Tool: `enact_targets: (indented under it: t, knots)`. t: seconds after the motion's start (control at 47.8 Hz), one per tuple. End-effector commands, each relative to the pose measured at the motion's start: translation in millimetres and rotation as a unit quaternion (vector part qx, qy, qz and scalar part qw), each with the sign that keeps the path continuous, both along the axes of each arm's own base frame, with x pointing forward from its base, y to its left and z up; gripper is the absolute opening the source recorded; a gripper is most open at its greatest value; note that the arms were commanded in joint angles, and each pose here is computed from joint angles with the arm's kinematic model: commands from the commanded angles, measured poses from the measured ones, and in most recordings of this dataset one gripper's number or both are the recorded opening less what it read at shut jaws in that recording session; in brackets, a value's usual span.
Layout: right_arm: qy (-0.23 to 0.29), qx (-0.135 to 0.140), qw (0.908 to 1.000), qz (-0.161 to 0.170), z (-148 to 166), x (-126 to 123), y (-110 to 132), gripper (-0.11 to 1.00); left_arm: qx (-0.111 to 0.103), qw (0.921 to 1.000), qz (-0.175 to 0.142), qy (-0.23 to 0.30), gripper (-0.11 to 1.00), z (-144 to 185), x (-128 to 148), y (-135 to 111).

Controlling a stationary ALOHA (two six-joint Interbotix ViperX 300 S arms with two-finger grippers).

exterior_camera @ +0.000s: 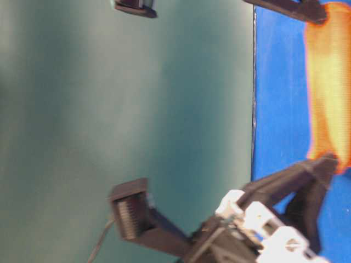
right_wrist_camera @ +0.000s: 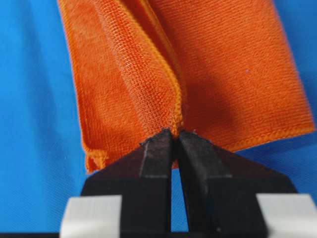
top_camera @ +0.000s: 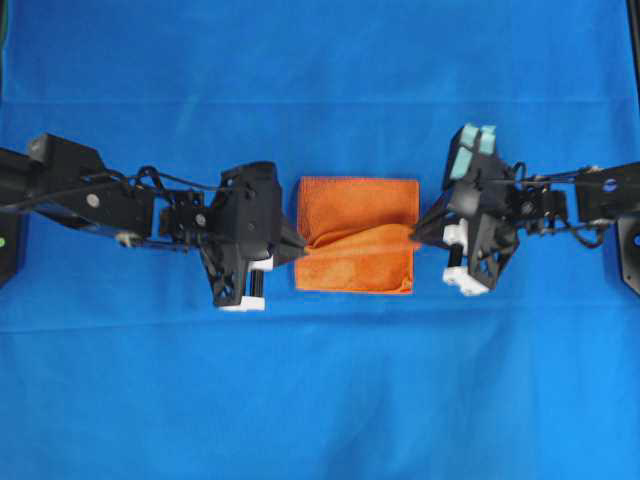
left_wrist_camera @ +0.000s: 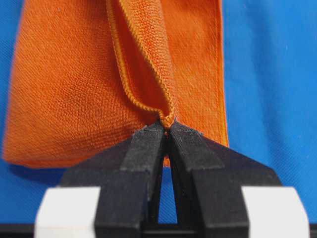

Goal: Fold the orange towel.

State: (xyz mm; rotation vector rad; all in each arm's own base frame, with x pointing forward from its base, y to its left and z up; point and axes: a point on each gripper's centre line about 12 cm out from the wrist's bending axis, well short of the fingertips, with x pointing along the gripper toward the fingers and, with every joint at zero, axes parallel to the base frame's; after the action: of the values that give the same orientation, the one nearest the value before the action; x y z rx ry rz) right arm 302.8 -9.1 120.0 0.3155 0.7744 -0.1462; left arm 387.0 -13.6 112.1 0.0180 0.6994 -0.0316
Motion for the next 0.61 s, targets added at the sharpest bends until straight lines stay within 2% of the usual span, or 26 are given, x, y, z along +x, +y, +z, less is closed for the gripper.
enact_targets:
  t: [0.0,0.125,0.376,0.418,0.46,0.586]
  knots:
    - [0.004,0.004,1.0,-0.002,-4,6,1,0.04,-0.002,1.0,-0.002,-0.007,0.01,0,6,-3]
    - [0.02,0.01,0.9997,-0.006,-15,8,3,0.04,-0.008,1.0,0.002,-0.002,0.01,-12,8,-4]
    - [0.017,0.014,0.9998,-0.002,-14,10,8,0.05,-0.011,0.9999,0.002,-0.005,0.03,-13,7,-7]
    - [0.017,0.015,0.9997,-0.002,-14,10,8,0.06,-0.011,0.9999,0.001,-0.006,0.08,-13,7,-7]
    - [0.014,0.016,0.9998,-0.002,-13,11,9,0.12,-0.011,0.9999,0.002,-0.006,0.17,-12,7,-7]
    - [0.008,0.015,0.9998,0.008,-9,15,15,0.5,-0.011,0.9999,0.001,-0.003,0.53,-10,5,-7]
